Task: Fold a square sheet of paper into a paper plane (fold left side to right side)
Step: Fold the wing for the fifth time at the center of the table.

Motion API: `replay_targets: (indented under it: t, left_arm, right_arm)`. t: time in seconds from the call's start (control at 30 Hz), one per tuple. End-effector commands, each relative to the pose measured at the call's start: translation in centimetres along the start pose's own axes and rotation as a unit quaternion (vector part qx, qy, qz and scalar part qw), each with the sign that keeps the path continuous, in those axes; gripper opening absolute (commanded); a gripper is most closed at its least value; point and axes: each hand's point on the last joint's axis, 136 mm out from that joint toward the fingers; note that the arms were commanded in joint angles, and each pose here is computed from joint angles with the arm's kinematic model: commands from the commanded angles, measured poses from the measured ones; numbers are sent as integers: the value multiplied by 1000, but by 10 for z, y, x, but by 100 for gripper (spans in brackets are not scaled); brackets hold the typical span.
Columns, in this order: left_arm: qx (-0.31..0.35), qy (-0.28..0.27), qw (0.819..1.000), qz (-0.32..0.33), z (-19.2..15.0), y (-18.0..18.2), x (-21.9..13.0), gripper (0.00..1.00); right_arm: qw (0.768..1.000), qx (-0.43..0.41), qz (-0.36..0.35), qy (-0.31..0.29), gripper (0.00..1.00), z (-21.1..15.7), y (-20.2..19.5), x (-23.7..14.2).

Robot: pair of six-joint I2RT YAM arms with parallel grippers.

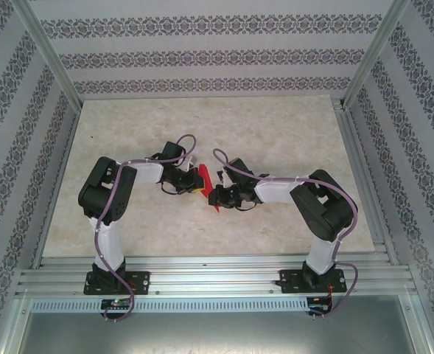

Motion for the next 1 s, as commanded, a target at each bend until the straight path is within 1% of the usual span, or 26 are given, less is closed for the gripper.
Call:
replay_targets:
  t: [0.0, 0.17, 0.3, 0.43, 0.73, 0.97]
  left_arm:
    - [-12, -9, 998, 61, 3, 35, 7, 0]
    - [-14, -8, 998, 64, 2, 38, 8, 0]
    - [-15, -6, 998, 64, 2, 39, 9, 0]
    - [-15, -6, 998, 64, 2, 39, 9, 0]
    - [-16, -4, 998, 64, 0, 40, 10, 0]
    - [-17, -6, 998, 68, 1, 42, 9, 0]
  right_arm:
    - [999, 18, -31, 38, 24, -21, -24, 4]
    - [999, 16, -12, 27, 24, -17, -13, -2]
    - [1000, 6, -2, 9, 24, -8, 1, -14]
    - [1000, 9, 10, 9, 24, -10, 7, -18]
    - [999, 36, 17, 35, 23, -25, -3, -3]
    - [997, 63, -16, 49, 22, -31, -25, 6]
Point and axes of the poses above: each hand's point on the last joint's axis, 136 mm out from that joint toward the fingers, its own x axis out along the fingers, its own y axis along the line the jaws close on, z = x × y, and after that the axes turned 3 degrees about x, right-handed
